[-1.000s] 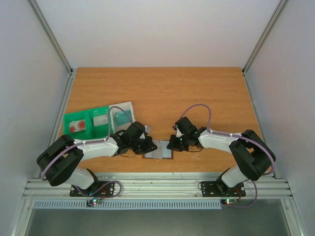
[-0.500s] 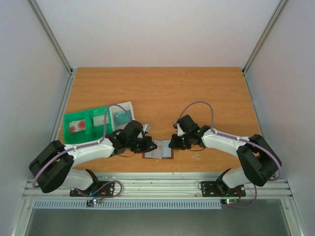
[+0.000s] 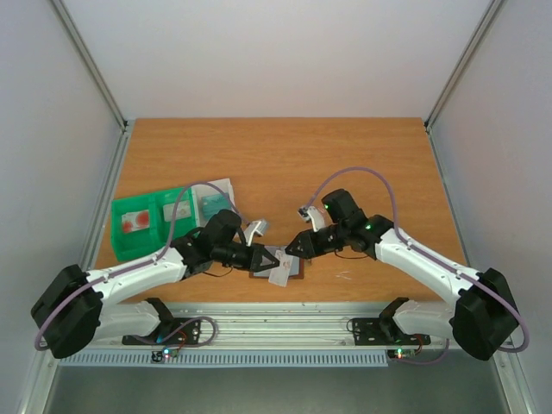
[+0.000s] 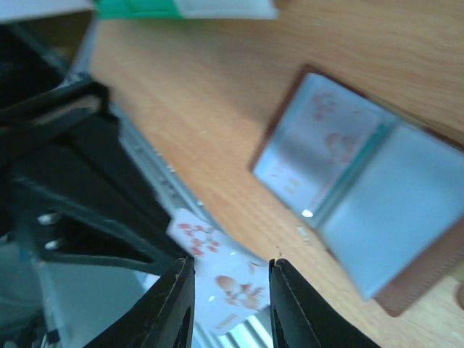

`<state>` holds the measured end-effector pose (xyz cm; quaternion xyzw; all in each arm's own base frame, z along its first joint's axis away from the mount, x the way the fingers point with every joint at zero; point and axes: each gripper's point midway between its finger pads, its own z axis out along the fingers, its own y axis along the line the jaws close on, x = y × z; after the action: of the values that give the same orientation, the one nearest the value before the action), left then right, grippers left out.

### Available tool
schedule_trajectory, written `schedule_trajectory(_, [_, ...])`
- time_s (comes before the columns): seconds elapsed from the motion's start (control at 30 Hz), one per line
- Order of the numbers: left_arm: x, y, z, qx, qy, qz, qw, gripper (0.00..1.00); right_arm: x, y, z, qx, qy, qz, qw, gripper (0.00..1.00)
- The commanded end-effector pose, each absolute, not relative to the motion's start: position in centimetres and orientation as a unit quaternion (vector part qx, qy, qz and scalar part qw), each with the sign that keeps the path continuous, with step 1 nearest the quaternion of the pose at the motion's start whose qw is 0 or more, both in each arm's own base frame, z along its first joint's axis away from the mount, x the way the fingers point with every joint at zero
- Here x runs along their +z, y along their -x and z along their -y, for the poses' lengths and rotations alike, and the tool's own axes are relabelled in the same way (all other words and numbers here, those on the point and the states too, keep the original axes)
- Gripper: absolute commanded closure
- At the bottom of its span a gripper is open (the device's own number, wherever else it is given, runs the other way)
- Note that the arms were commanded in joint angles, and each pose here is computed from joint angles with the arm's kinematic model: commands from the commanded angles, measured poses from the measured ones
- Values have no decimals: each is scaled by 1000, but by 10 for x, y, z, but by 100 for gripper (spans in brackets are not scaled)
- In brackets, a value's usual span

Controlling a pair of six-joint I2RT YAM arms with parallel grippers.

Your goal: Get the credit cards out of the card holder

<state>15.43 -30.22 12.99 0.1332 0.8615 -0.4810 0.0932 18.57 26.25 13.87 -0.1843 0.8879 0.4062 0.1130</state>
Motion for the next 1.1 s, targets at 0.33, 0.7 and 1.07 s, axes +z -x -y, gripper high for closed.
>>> schedule_trajectory(0.33, [174,-120,309,-572,-234,-780,93,100,193,-153,-268,465,266,-840,82,67])
schedule_trajectory(0.7, [182,-111,312,-595,-261,-755,87,100,193,-145,-270,480,276,-830,65,68])
schedule_trajectory(1.07, [186,-119,308,-580,-262,-761,126,95,204,-140,-277,515,283,-808,51,99])
